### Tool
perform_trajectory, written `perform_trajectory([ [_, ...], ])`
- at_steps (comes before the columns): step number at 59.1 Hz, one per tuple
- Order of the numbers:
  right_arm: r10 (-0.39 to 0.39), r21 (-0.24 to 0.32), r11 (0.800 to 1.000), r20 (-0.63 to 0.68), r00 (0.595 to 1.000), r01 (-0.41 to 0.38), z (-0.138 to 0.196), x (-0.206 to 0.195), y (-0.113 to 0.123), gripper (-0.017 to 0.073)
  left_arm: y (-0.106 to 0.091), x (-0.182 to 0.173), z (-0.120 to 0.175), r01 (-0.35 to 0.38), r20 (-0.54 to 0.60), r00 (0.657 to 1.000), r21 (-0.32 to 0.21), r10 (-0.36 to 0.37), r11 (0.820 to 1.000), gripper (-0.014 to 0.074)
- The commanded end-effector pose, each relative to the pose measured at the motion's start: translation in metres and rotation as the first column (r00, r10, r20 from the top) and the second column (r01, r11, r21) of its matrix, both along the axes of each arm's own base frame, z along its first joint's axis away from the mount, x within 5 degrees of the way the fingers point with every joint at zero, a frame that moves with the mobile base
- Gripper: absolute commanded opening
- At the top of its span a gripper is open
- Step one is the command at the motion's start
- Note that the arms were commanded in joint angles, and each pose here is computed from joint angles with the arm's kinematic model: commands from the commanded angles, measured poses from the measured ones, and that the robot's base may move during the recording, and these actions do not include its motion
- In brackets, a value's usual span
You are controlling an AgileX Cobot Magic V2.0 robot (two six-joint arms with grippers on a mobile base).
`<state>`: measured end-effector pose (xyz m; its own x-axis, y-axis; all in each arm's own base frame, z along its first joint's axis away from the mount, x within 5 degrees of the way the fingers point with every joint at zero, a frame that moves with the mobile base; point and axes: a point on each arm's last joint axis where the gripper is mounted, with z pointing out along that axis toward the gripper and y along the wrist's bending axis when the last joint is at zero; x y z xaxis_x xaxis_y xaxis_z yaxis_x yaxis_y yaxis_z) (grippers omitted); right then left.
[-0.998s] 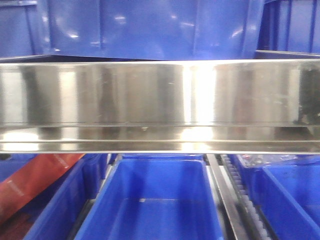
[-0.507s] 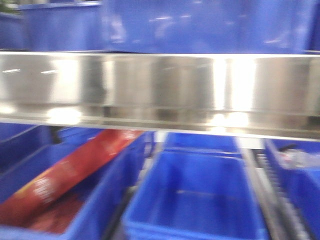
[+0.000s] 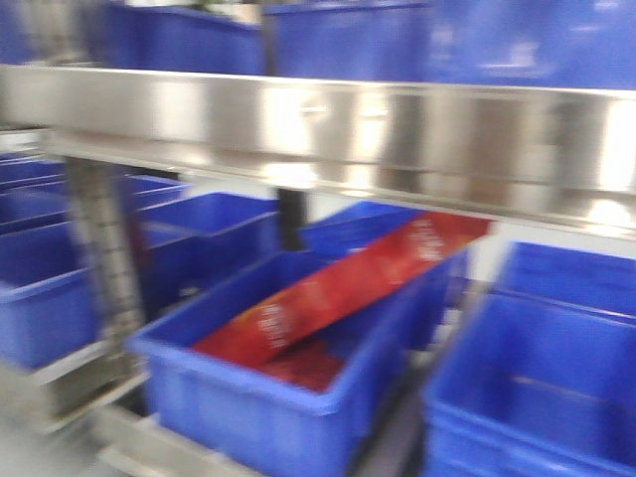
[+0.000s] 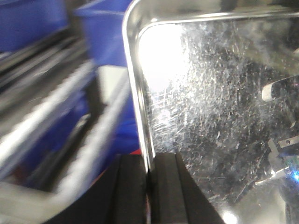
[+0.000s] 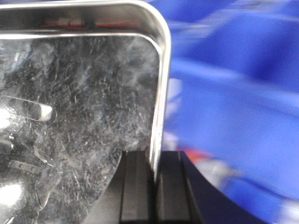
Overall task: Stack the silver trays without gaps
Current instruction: 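Hold the tray in both grippers while the base backs away and turns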
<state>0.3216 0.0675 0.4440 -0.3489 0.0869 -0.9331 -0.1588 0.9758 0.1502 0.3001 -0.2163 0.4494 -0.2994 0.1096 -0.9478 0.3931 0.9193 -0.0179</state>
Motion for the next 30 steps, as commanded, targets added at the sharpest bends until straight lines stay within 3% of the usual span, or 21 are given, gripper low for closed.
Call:
perform_trajectory([
  [1,0.021,0.023,0.999,0.07,0.997,-0.023,0.0093,-0.0028,0.005,-0.0069,-0.0057,-0.0078,0.0143,0.059,0.069,0.996,-0.062,-0.054,0.996,-0.0007],
  [30,0.021,0.023,0.999,0.07,0.997,-0.023,0.0093,-0.0028,0.005,-0.0069,-0.0057,-0.0078,0.0143,0.059,0.069,0.996,-0.062,-0.054,0.996,-0.0007],
])
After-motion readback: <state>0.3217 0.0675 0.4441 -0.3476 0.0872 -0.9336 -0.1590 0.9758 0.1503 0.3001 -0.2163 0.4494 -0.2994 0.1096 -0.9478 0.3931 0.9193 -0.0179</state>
